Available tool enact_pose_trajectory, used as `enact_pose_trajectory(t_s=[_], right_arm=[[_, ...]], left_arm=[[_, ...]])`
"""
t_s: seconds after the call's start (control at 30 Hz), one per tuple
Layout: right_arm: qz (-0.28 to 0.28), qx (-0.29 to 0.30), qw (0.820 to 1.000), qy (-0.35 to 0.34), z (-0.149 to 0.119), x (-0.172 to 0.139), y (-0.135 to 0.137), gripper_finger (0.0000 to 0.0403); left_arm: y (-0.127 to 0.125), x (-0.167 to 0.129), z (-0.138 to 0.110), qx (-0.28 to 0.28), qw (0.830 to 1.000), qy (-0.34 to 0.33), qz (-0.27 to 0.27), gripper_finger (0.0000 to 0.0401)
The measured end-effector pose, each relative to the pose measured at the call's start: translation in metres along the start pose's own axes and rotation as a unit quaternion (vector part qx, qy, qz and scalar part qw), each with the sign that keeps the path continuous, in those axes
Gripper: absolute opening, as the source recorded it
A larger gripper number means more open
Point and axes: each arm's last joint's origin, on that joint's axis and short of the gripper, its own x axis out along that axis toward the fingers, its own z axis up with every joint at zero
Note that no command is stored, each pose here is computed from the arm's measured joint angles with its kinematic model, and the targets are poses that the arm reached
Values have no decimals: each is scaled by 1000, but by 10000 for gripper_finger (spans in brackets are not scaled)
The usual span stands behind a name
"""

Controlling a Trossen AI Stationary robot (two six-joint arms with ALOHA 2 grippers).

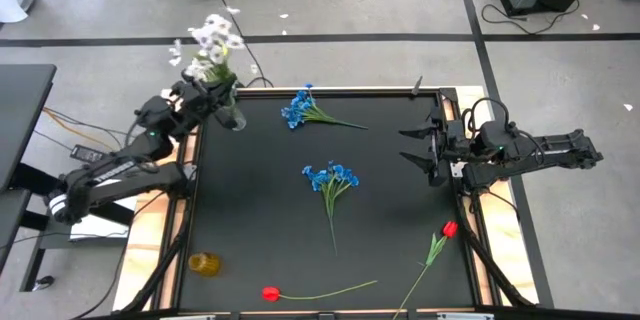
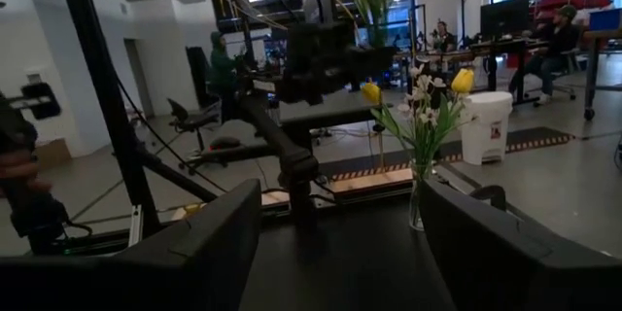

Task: Sort flowers into vase by color
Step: Put the white flowers into the transparent vase

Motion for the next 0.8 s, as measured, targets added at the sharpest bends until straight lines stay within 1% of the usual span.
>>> enact_pose_trajectory(t_s=[0.07,0.1,0.2,0.3,0.4,0.47,0.57,0.63,0.8], right_arm=[[0,0,1000,0,0,0,0,286],[0,0,1000,0,0,0,0,286],[0,0,1000,-1,0,0,0,286],[0,0,1000,-2,0,0,0,286],[0,0,1000,-2,0,0,0,286],[0,0,1000,-2,0,0,0,286],[0,0,1000,-2,0,0,0,286],[0,1,1000,-2,0,0,0,286],[0,0,1000,-2,0,0,0,286]], left_arm=[[6,1,-12,-5,999,-31,35,2],[9,1,-19,-3,998,-33,52,3],[17,2,-36,15,995,-20,101,4],[22,4,-46,38,990,-5,134,4],[25,8,-55,56,988,-7,147,5],[26,11,-57,67,986,-22,150,5],[26,14,-66,84,985,-11,149,5],[26,14,-72,84,985,-7,149,6],[23,15,-76,84,986,-2,143,6]])
